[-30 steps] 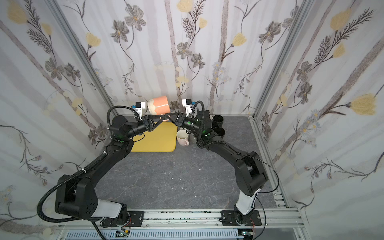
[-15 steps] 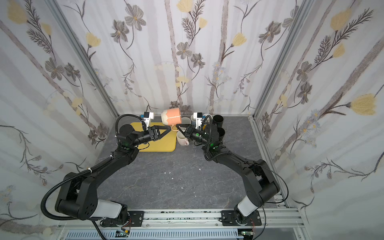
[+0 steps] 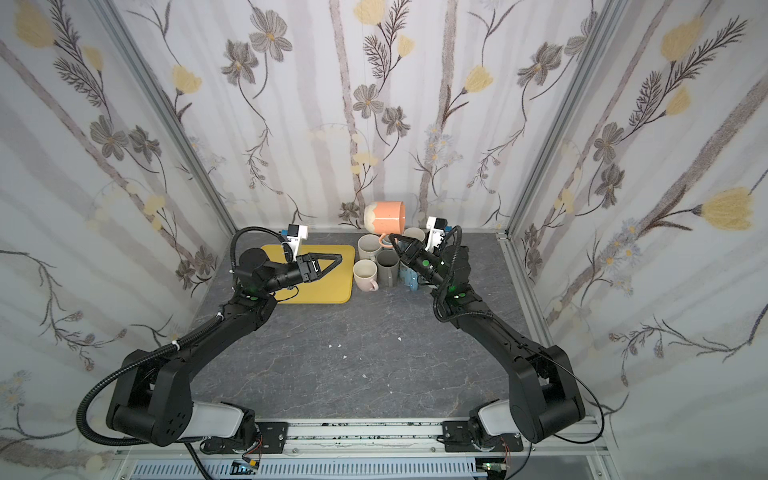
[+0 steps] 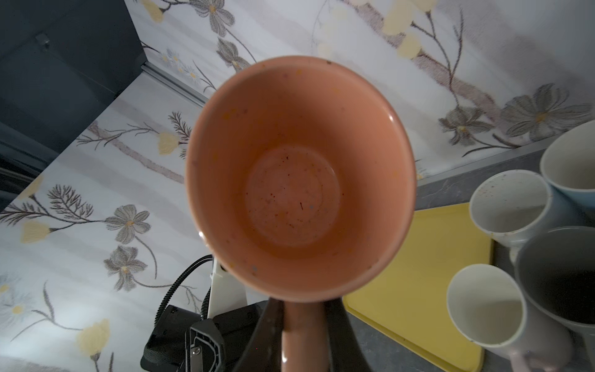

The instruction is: Turn the mug right side up

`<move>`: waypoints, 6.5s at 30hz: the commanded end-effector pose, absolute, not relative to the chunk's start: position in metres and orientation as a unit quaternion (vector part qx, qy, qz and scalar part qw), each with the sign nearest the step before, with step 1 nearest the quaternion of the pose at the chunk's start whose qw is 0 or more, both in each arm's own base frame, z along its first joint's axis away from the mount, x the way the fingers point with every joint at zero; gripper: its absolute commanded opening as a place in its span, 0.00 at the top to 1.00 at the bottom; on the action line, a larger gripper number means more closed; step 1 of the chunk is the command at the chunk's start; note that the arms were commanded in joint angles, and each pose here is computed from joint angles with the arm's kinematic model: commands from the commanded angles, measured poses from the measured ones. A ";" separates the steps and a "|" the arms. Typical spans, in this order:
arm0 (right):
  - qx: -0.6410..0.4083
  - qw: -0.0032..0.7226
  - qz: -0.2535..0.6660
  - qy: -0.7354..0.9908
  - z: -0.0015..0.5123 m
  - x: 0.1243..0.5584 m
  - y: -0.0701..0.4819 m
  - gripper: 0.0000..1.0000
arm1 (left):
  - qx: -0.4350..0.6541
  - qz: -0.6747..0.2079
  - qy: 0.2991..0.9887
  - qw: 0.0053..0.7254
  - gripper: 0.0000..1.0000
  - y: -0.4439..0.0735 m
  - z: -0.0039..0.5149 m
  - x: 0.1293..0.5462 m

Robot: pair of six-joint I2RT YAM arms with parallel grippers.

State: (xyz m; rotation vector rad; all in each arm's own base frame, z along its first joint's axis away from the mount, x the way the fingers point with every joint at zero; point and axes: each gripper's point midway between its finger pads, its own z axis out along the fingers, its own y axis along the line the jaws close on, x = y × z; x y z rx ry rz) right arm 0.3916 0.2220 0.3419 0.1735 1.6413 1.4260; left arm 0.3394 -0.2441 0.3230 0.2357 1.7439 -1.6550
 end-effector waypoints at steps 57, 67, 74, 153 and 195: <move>0.116 0.420 -0.084 0.896 0.107 0.578 -0.021 1.00 | 0.048 -0.605 0.710 0.357 0.51 -0.218 0.274 0.406; 0.108 0.416 -0.075 0.900 0.100 0.600 -0.015 1.00 | 0.044 -0.600 0.713 0.361 0.51 -0.212 0.273 0.408; 0.100 0.416 -0.068 0.901 0.112 0.595 -0.012 0.66 | 0.043 -0.599 0.713 0.362 0.51 -0.210 0.274 0.406; 0.055 0.692 0.005 0.720 0.141 0.361 -0.016 0.00 | -0.076 -0.037 0.717 0.692 0.00 0.026 0.160 0.342; 0.058 0.682 -0.013 0.729 0.137 0.366 -0.017 0.00 | -0.064 -0.028 0.742 0.667 0.00 0.007 0.126 0.384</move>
